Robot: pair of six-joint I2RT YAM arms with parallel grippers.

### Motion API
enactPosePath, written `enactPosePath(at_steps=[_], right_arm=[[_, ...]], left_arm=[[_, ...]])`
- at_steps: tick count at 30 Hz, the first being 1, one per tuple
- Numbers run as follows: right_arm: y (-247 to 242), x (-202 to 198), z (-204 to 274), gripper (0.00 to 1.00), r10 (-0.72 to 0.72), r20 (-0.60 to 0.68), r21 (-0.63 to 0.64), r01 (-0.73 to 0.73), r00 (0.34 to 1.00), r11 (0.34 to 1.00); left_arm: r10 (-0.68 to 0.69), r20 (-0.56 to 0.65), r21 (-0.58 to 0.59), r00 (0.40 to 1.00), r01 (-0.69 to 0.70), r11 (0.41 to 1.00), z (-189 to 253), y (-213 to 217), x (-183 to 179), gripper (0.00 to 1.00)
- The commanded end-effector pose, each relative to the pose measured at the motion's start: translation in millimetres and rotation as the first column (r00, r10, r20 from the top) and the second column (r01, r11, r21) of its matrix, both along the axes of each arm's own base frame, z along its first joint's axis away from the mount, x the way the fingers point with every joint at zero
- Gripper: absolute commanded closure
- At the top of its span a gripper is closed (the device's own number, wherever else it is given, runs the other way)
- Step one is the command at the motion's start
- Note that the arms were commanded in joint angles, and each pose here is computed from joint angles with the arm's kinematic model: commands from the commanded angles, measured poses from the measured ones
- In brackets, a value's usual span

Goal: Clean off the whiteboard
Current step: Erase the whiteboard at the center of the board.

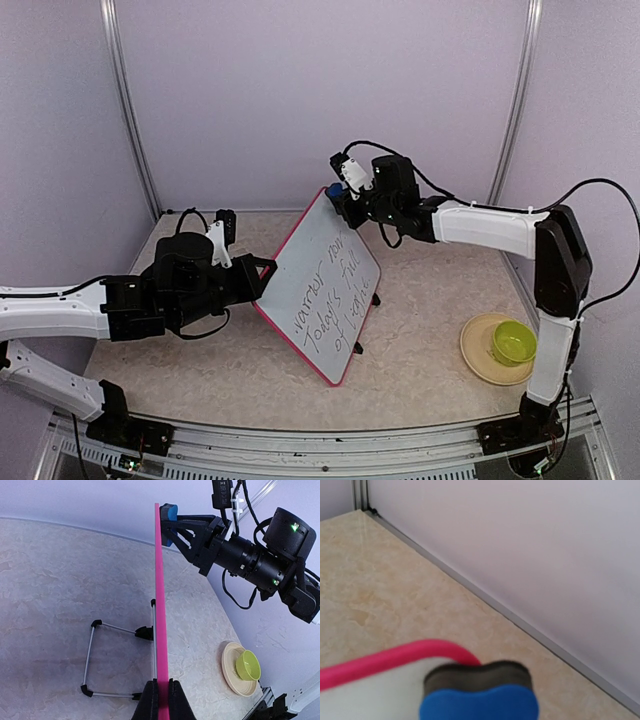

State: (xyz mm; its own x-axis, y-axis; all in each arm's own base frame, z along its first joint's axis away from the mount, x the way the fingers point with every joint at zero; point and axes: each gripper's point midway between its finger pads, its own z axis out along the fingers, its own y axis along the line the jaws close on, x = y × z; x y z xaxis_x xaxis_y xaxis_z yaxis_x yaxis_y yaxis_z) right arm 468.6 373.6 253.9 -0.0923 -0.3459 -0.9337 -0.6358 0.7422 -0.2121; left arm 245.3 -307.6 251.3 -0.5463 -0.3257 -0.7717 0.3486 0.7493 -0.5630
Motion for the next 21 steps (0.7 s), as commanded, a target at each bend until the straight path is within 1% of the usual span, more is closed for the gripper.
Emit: enactPosePath(at_steps=[1, 7, 21], right_arm=[[11, 3, 0, 1.00, 0.049, 0.020, 0.011, -0.050, 0.999, 0.999], [19, -6, -12, 1.00, 0.100, -0.018, 0.000, -0.100, 0.995, 0.995], [35, -42, -28, 1.00, 0.147, -0.027, -0.064, -0.148, 0.989, 0.987]], left_arm=[[-0.147, -0.013, 0.016, 0.989, 0.147, 0.989, 1, -21, -23, 1.00], [-0.149, -0.013, 0.019, 0.989, 0.149, 0.989, 1, -24, -22, 1.00], [-0.151, -0.010, 0.015, 0.988, 0.151, 0.988, 3, -25, -21, 1.00]])
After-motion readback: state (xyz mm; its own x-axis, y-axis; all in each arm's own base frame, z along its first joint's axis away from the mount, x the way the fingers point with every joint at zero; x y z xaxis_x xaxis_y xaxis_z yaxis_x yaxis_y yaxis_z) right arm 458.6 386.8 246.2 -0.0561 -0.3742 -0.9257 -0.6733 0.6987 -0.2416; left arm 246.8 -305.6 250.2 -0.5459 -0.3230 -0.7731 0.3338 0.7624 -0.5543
